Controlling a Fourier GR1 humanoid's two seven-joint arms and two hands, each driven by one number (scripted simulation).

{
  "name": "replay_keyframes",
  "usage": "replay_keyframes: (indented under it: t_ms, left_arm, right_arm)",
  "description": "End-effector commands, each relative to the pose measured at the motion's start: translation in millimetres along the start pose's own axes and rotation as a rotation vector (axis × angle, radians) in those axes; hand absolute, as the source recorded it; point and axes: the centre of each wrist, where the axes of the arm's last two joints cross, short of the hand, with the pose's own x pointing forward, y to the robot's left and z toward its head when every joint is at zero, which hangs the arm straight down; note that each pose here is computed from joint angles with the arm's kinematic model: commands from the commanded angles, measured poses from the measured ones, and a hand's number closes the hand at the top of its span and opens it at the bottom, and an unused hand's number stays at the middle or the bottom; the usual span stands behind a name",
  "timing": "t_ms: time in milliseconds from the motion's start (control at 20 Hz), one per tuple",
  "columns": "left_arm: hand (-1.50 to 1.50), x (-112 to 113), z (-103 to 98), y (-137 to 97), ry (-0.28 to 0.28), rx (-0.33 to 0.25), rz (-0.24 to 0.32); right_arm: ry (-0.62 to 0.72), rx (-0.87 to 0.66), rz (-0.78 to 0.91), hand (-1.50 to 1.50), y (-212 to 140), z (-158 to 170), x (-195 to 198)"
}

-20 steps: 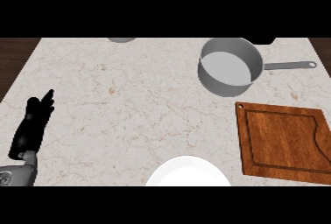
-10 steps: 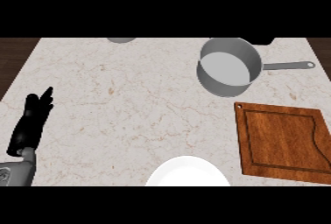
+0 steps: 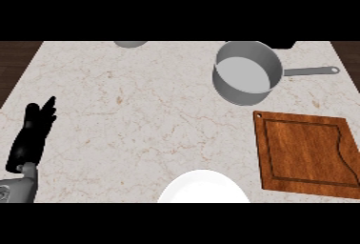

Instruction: Pick the squash from the cutting board and place it in the pot

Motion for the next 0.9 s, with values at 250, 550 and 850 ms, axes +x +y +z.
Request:
replay_keyframes:
  t_ms: [250,550,850]
  left_arm:
    - [0.0,-12,2,3,0.0,-0.002,-0.004]
    - [0.0,3,-2,4,-0.003,0.006,-0.001]
    - [0.0,7,-5,-3,-0.01,-0.007,-0.001]
  right_arm:
    - [0.043,0.204,0.015,1.5,79,-46,20]
    - [0.168,0.355,-0.092,1.5,142,-55,18]
    - [0.149,0.322,-0.259,-1.5,164,-55,10]
